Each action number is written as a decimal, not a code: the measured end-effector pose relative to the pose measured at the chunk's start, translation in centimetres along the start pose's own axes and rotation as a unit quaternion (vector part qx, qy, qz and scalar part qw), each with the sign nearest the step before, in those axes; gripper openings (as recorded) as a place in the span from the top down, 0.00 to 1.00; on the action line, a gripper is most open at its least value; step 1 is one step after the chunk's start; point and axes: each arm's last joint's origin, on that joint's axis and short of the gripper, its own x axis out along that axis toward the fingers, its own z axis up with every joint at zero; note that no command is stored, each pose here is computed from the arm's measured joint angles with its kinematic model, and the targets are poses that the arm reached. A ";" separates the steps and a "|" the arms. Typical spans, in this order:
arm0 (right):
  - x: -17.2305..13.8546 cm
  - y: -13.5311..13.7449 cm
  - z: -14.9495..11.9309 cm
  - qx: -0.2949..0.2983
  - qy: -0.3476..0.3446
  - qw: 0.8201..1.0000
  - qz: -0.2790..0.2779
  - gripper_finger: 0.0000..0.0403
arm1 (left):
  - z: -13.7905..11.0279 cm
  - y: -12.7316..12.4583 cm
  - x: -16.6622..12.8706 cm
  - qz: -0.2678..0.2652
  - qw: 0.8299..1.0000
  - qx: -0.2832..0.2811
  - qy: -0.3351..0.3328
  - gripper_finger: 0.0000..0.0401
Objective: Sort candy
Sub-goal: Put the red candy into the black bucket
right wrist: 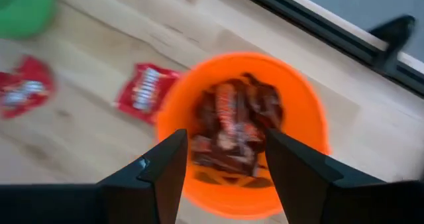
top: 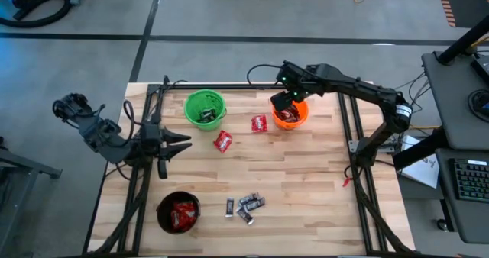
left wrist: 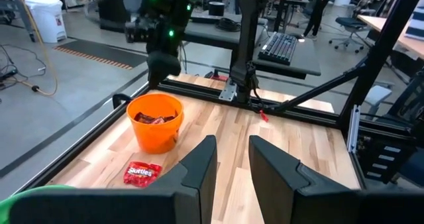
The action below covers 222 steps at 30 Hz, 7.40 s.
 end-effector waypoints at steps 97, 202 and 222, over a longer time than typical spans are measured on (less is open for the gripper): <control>21.2 15.2 -8.0 0.221 -0.136 0.958 -0.124 0.94 | 0.5 -0.5 0.6 0.066 0.997 -0.004 -0.045 0.82; -6.8 15.8 -4.7 -0.241 -0.102 0.789 0.555 0.97 | 0.6 -3.2 2.6 0.020 0.998 0.004 -0.061 0.72; -5.6 17.3 -5.5 -0.254 -0.058 0.766 0.587 0.97 | 0.6 -2.9 7.3 -0.059 0.997 0.033 -0.037 0.43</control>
